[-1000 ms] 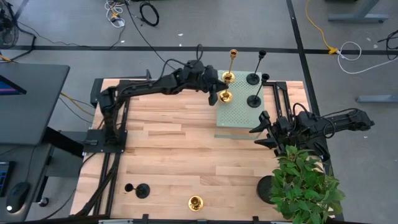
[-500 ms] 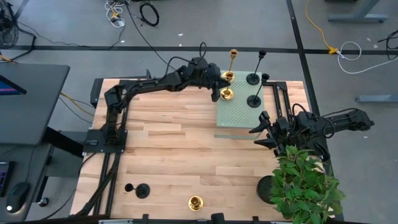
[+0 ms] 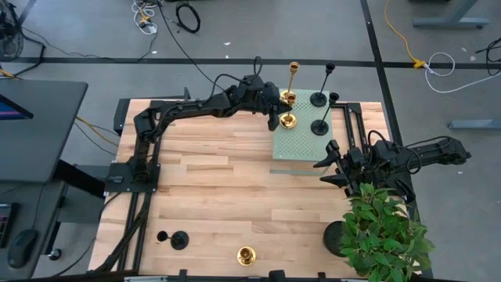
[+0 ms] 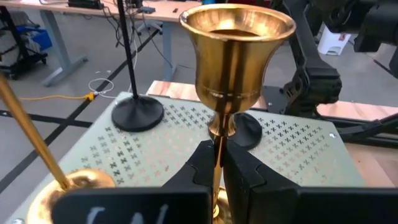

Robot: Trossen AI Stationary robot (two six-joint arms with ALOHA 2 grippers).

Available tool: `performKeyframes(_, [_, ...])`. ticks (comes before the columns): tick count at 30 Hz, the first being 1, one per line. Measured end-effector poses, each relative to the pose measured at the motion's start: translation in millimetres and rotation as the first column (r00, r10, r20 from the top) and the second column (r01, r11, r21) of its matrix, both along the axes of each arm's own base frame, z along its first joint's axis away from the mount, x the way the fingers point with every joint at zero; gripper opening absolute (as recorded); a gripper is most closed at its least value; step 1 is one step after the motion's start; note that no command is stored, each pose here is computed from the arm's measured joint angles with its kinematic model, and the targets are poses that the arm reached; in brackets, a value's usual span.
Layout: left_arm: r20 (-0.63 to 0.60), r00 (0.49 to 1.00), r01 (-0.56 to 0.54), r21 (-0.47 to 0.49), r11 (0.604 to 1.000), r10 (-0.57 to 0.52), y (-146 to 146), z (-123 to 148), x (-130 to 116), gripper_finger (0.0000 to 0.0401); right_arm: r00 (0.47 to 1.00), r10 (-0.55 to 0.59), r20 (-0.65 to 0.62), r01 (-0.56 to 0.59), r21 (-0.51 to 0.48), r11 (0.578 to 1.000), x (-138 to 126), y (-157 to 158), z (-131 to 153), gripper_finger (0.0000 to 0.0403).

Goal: Pick & Place candle stick holders
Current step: Put the top light brown candle holder on top of the shelf aligned with the other light brown candle holder

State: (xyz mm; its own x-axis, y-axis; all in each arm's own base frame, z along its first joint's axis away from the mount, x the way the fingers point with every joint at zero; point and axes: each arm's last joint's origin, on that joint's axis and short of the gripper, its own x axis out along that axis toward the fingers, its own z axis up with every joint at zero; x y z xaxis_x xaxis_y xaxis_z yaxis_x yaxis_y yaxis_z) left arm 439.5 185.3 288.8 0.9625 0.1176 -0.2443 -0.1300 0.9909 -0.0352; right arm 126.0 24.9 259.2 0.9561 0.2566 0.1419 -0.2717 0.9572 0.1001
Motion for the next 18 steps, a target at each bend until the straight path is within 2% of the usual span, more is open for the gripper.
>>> performKeyframes(11, [-0.021,1.0,0.0,-0.009,1.0,0.0,0.6,-4.6,0.6,0.0017,1.0,0.0,-0.006,0.0,-0.001,1.0,0.0,0.0,-0.6,0.0204])
performKeyframes(18, [-0.018,1.0,-0.002,-0.017,1.0,0.001,0.1,-4.6,0.9,0.0057,1.0,0.0,-0.006,0.0,-0.001,1.0,0.1,0.1,-0.6,0.0204])
